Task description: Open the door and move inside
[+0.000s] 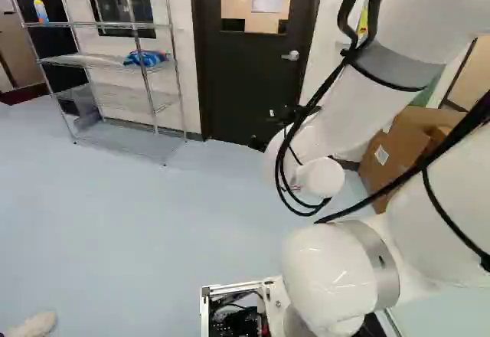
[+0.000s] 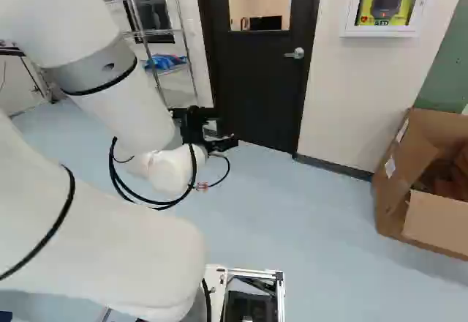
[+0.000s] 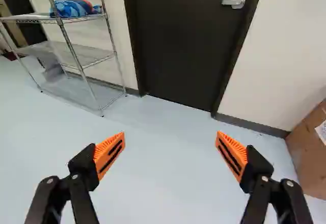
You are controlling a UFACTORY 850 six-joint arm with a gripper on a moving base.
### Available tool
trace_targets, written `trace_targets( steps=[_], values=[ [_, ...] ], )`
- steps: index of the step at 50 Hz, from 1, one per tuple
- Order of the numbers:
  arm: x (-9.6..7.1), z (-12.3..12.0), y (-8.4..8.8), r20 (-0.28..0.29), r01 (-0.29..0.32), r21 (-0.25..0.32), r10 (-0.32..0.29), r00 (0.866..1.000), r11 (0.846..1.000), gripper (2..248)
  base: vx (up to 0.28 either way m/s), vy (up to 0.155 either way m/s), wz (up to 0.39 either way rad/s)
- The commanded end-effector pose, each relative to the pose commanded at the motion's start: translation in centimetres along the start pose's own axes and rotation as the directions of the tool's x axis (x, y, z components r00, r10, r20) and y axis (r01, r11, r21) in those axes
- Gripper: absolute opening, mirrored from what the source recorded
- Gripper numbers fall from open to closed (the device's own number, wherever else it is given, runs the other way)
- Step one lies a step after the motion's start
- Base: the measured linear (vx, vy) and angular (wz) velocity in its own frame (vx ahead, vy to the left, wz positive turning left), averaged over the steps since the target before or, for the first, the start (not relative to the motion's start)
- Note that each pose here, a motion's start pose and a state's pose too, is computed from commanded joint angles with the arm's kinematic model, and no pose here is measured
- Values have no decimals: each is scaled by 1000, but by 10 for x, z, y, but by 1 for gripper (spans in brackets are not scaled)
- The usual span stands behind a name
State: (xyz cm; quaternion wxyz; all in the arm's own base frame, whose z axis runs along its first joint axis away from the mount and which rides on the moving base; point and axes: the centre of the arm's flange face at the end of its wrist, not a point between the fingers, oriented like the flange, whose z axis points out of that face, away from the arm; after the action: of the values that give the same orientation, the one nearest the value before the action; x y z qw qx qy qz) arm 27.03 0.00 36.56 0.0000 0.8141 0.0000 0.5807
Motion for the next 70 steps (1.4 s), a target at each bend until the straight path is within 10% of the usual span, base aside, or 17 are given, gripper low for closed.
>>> trace_targets(
  steps=[70],
  values=[
    [0,0,0,0,0,0,0,1000,1000,247,25,6,-4]
  ],
)
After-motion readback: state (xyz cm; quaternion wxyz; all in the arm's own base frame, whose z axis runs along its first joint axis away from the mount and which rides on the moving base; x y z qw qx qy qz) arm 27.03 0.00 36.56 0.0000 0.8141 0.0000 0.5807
